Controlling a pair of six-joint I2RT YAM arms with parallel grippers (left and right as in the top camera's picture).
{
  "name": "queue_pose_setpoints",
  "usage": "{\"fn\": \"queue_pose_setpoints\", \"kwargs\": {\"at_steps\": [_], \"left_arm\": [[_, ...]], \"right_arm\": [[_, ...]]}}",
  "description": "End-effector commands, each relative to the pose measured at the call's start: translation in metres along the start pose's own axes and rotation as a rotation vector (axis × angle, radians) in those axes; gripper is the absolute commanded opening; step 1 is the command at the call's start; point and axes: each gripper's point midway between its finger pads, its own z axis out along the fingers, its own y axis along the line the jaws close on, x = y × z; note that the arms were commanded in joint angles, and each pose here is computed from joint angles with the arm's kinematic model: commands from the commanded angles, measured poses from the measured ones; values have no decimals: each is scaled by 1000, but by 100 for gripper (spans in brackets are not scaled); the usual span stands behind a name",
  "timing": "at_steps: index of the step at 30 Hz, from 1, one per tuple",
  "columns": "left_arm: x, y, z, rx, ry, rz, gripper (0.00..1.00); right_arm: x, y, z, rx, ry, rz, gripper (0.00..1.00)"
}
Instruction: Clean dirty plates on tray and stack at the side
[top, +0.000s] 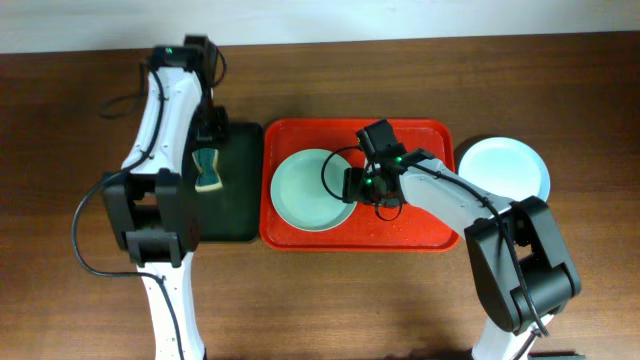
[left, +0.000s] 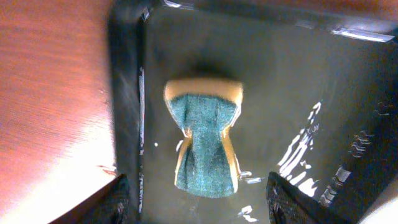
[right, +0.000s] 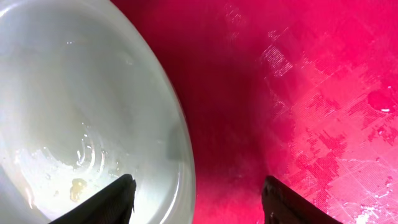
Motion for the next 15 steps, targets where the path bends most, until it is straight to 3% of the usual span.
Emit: {"fn": "queue_pose_setpoints", "kwargs": {"at_steps": [1,2,3,4,9,13,15], "left_arm": [[-19,3,-58,88,-124,-39,68],[-23,9,-74,108,-160,-56,68],[-27,17,-88,116,-196,-74,91],[-29,22,-95,118,-218,-85,100],[-38,47,-111,121,-283,-142,99],[-39,48,-110,124,-280,-144,100],[-39,48,-110,124,-279,-144,99]], "right_arm": [[6,-5,0,27,9,3,67],[6,-5,0,28,10,3,67],[6,-5,0,28,12,3,67],[7,-6,1,29,13,4,67],[7,-6,2,28,11,4,66],[7,-6,3,23,3,2,42],[7,-6,5,20,-2,1,38]]}}
